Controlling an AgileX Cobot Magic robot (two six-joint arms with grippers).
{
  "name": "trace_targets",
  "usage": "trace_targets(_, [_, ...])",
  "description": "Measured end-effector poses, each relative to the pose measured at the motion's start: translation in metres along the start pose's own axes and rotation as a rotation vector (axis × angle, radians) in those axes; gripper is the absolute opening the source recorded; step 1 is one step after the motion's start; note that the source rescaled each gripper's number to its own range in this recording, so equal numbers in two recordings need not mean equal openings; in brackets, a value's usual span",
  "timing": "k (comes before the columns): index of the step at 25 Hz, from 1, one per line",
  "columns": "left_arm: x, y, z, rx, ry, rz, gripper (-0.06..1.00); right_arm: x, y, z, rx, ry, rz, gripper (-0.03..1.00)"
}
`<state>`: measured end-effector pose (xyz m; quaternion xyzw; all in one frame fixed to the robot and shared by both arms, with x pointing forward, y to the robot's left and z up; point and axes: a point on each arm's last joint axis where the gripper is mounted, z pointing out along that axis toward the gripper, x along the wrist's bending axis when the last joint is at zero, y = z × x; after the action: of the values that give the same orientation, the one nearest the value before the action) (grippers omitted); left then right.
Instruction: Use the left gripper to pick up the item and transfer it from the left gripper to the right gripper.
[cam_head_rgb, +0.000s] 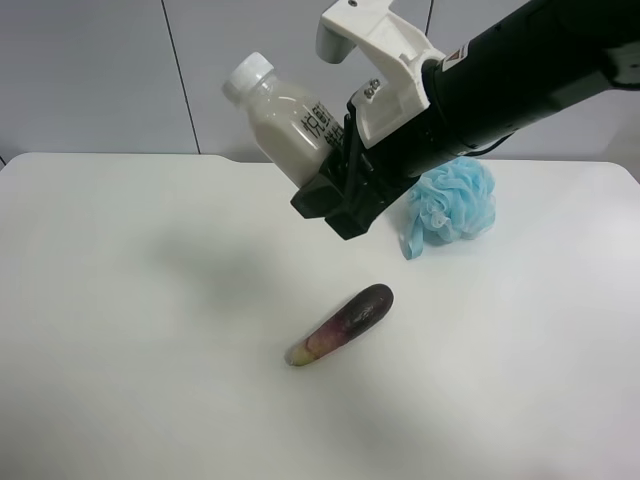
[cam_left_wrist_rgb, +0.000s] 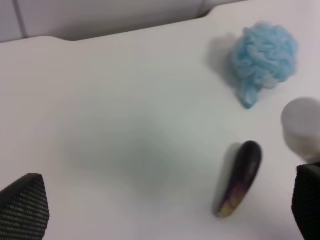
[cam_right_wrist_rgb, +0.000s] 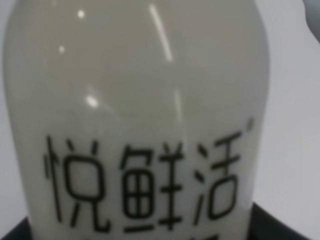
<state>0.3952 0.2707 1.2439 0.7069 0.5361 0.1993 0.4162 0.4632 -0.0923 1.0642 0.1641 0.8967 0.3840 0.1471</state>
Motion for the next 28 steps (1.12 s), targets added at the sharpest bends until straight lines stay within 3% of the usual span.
trace_targets(10, [-0.02,-0.131,-0.055,-0.053,0.205,0.102,0.95,0.0,0.0,0.0,-0.003,0.002,0.009,0.0])
trace_targets(15, [-0.025,-0.188,-0.057,-0.095,0.243,0.125,0.95,0.0,0.0,0.0,-0.003,0.002,0.009,0.0])
trace_targets(22, [-0.02,-0.242,-0.041,-0.121,0.279,0.088,0.95,0.0,0.0,0.0,-0.002,0.003,0.019,0.0])
trace_targets(28, [-0.011,-0.252,-0.029,-0.112,0.327,0.069,0.95,0.0,0.0,0.0,-0.003,0.004,0.049,0.0])
